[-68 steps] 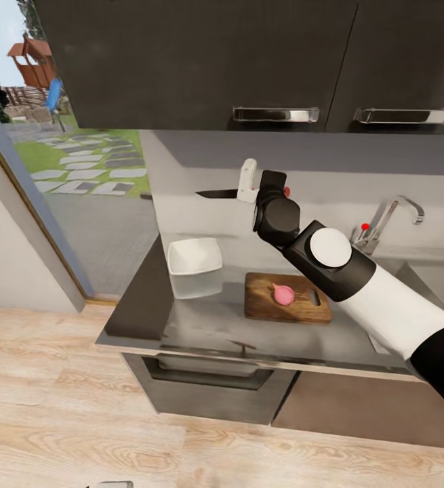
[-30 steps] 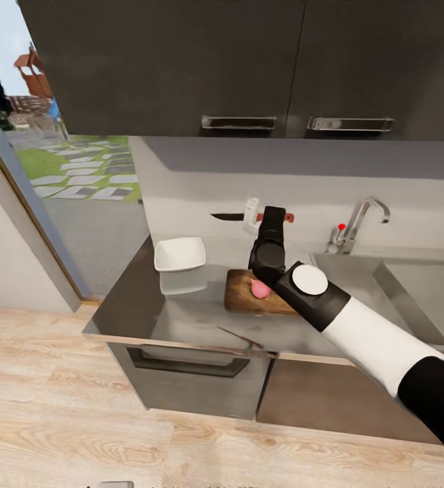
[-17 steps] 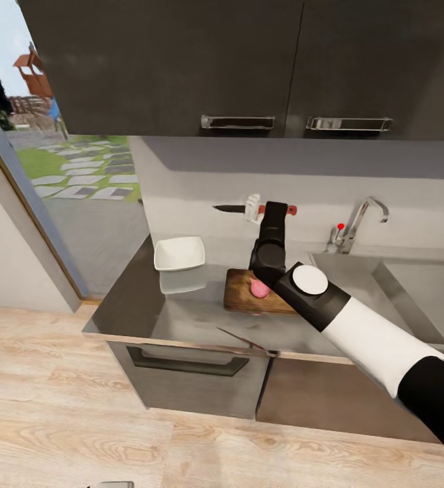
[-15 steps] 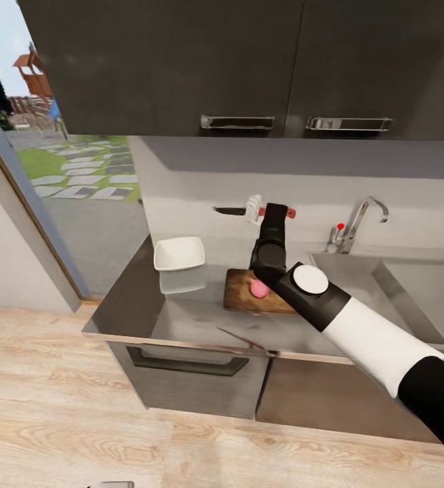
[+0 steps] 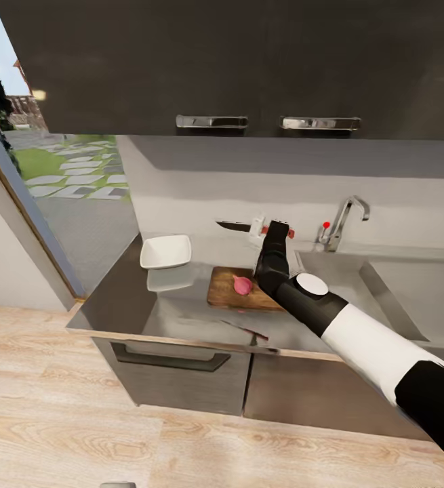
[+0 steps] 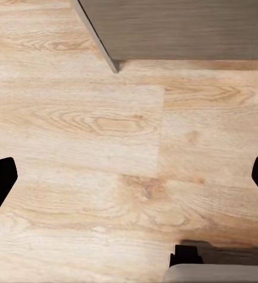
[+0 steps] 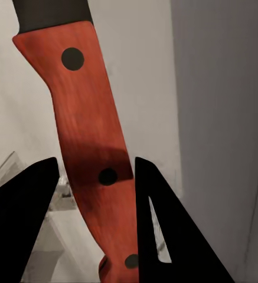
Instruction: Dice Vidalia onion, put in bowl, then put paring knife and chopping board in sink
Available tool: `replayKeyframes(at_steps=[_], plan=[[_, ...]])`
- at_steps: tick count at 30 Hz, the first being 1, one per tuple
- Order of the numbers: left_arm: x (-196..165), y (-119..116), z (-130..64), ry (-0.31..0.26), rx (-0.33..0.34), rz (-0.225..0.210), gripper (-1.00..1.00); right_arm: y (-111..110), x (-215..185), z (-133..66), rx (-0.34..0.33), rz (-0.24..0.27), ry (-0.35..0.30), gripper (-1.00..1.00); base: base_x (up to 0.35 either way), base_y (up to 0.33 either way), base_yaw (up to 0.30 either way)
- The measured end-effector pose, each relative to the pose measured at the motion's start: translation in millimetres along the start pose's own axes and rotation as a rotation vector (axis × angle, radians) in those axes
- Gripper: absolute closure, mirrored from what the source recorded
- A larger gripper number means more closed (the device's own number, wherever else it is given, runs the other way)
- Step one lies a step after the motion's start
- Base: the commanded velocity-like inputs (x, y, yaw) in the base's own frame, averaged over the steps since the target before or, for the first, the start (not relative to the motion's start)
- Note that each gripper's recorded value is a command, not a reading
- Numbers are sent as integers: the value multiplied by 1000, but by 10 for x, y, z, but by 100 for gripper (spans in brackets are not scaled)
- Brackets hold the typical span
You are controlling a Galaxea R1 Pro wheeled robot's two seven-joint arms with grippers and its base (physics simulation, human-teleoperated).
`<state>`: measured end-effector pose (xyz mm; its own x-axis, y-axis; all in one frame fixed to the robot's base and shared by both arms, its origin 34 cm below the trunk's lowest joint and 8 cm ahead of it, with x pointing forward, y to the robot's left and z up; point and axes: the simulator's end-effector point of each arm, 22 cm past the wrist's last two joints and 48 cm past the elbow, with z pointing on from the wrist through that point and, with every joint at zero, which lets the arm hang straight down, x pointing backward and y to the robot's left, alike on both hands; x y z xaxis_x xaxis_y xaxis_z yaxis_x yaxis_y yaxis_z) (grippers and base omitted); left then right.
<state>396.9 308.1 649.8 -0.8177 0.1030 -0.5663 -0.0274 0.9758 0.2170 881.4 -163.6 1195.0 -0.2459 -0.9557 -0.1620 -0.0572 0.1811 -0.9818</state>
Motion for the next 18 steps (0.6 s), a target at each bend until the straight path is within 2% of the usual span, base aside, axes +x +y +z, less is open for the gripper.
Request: replayKeyframes(at_steps=[2,8,11,16,18], plan=[[5,-1,-1,2,0,1,-100,28,-16,-9,-7,10,-5,100,-20,-68,0],[7,-11,-1,3,5,1,-100,-93,-157,-70,52,29,-25,100,-5,-17,0],[9,-33,0,4,19,1,-100,-109,-284,-123,60,42,-41,100,0,-1,0],[9,-46,0,4,24,1,-100,24,-360,-207,57,46,-51,100,-16,-38,0],[9,-49,1,4,26,1,-100,177,-333,-264,74,28,-47,100,-102,-173,0]])
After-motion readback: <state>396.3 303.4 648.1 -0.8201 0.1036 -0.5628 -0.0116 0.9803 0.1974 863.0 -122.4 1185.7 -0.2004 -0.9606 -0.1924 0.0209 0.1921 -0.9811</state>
